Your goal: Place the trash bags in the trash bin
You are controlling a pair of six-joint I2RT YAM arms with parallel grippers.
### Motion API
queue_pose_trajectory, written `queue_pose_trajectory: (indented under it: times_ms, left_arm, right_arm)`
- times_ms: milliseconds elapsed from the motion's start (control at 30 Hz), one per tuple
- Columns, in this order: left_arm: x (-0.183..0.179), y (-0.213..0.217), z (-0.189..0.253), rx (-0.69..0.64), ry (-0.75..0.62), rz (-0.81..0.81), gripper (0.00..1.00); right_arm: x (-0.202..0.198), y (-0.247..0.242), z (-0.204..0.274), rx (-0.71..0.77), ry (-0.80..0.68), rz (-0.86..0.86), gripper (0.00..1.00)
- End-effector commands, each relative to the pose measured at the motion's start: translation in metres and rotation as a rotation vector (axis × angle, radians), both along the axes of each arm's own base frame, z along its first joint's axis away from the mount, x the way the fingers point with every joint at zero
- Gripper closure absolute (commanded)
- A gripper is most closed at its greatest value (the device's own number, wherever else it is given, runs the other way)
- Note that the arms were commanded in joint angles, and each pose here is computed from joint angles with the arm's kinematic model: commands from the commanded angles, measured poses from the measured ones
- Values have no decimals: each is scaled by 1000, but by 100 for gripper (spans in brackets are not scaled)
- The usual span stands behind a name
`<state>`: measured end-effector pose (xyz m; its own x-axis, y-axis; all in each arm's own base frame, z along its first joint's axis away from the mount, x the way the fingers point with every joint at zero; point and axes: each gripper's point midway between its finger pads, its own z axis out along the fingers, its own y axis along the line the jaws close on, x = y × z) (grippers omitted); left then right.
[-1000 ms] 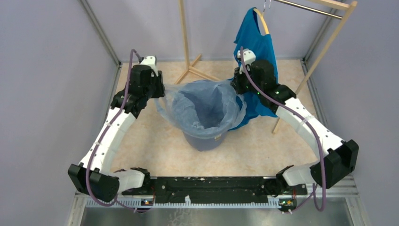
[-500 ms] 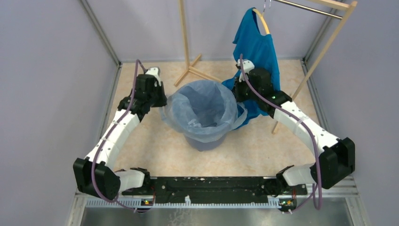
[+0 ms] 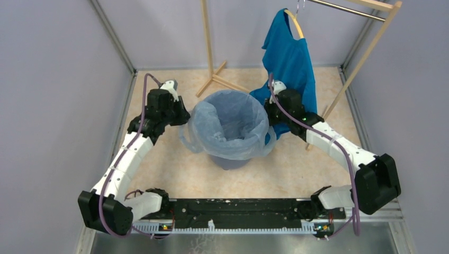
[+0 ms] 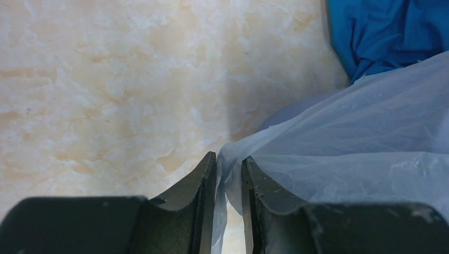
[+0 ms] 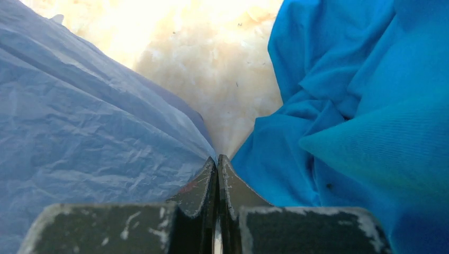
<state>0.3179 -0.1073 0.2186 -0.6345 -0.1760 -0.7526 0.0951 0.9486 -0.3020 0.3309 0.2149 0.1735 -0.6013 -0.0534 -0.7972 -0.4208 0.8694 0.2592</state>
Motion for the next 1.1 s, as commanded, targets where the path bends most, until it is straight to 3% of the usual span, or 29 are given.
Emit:
queue_pose_trajectory:
  times_ms: [0,167,300,400,533,733,900,1000,1067]
  left_arm:
    - [1,-2,-25,-31,47,18,73]
    - [-20,5,-66,-28,149,63,78]
    - [-26,10,-55,-20,115,77,77]
    - [-28,17,-33,4,86,91,65]
    - [-34,28,-13,33,66,131,47]
    - [-61,34,-9,6,76,163,29]
    - [-79,33,-32,-45,96,181,28]
    - [-85,12,-53,-152,136,128,30]
    - [-87,-1,-66,-220,167,99,33]
  right_arm:
    - [12,8,55,106,-124,2,100]
    - [11,12,44,134,-104,6,100]
    - [5,7,26,102,-55,-7,100]
    - [0,-4,34,62,-62,-28,93]
    - [-11,-23,52,16,-93,-65,72]
    - [-35,-43,61,-14,-81,-87,51]
    - [-53,-49,42,-13,-42,-88,43]
    - [-58,-46,25,5,-8,-79,43]
    - [-60,-43,16,18,8,-74,48]
